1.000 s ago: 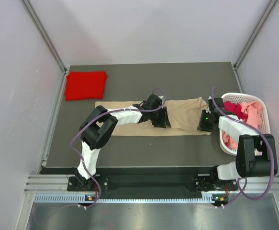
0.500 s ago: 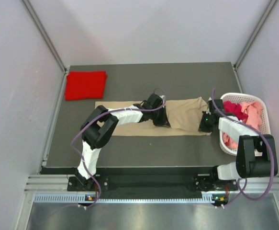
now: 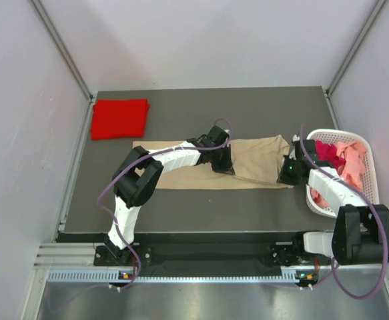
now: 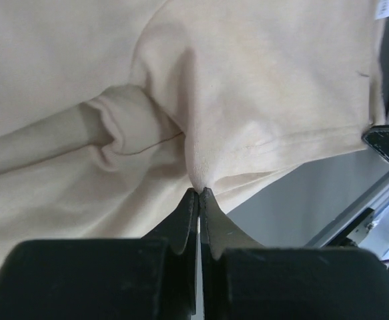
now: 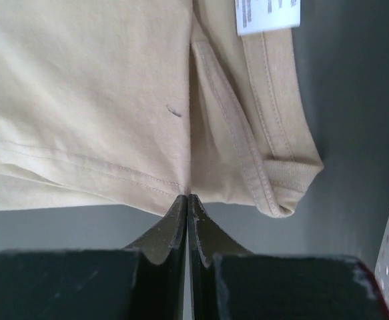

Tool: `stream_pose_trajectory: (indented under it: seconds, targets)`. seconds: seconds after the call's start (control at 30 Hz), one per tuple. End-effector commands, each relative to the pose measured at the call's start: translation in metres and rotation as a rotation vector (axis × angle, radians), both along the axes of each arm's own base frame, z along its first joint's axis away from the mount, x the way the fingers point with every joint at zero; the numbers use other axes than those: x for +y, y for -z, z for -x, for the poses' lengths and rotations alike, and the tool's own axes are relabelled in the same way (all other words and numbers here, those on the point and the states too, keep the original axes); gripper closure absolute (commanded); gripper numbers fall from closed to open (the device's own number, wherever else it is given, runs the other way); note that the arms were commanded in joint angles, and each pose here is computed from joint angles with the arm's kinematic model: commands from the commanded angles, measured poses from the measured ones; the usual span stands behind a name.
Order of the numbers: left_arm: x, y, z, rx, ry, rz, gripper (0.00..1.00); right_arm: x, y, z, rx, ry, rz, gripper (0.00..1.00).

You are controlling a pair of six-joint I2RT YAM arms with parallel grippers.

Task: Fold and stack the t-shirts
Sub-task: Fold the tshirt

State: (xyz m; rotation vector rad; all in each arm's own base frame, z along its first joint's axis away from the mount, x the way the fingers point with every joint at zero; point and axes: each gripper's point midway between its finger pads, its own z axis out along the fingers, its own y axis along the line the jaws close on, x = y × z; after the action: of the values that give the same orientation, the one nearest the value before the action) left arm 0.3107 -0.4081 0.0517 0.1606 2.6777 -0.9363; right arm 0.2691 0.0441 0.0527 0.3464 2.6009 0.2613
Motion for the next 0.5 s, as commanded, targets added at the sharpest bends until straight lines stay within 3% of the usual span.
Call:
stream_pose_trajectory:
  seconds: [0.0,0.23,0.27,0.37,0.47]
  targets:
    - [0.008,-0.009,-0.001,-0.012,0.001,-0.038,1.0,0.006,0.002,0.008,0.003,-0.022,-0.018,1.0]
    - [0.011,0.007,0.003,0.026,0.006,-0.065,1.0,0.009,0.013,0.016,0.008,0.001,-0.043,1.0]
    - [0.01,0.006,0.004,0.026,0.012,-0.062,0.93,0.009,0.012,0.015,0.004,0.006,-0.043,0.99]
    - [0.011,-0.001,0.0,0.01,0.007,-0.067,0.71,0.007,0.001,0.006,-0.033,0.018,-0.037,0.81]
    - [0.013,-0.017,-0.004,-0.008,0.012,-0.05,0.66,0.002,-0.023,-0.011,-0.077,0.032,-0.013,0.73]
